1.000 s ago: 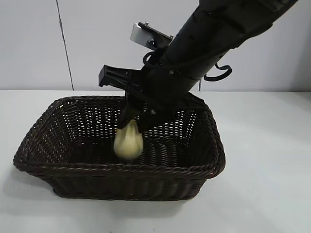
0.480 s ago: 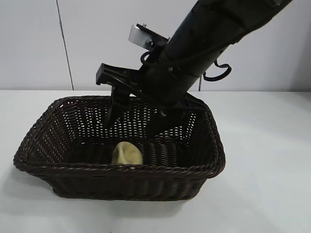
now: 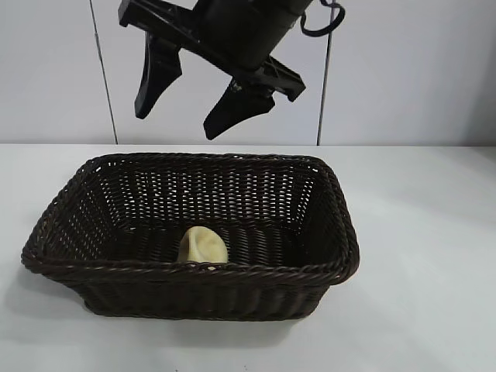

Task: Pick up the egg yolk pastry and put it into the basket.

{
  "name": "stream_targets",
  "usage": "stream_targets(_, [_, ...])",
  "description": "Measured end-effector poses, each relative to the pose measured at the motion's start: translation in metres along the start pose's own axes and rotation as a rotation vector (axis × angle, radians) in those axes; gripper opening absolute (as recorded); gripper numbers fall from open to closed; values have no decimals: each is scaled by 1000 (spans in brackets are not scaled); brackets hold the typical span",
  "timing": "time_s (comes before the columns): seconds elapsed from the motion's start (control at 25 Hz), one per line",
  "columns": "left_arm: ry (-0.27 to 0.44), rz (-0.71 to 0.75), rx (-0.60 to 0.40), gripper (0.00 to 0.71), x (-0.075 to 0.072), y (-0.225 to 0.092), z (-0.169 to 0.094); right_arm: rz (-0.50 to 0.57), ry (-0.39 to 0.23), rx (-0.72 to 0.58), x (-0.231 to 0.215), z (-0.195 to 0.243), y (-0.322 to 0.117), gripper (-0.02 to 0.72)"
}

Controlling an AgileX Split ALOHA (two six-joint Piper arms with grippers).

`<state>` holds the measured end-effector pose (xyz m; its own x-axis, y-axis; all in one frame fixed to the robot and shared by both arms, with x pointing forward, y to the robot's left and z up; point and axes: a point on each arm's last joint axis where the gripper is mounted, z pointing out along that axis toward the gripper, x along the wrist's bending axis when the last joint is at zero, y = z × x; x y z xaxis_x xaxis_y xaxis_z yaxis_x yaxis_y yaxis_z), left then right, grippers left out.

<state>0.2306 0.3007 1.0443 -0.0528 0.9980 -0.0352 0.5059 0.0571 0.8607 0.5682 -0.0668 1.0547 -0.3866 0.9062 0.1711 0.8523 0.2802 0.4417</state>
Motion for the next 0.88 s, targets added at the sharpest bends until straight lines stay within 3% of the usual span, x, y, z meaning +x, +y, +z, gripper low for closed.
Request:
stream_targets(0.24, [0, 0, 0, 571, 0, 0, 0, 69, -148, 40, -47, -4, 3, 517])
stream_targets(0.68, [0, 0, 0, 571, 0, 0, 0, 332, -298, 107, -166, -26, -3, 517])
stream_targets(0.88, [0, 0, 0, 571, 0, 0, 0, 393, -365, 172, -204, -38, -16, 517])
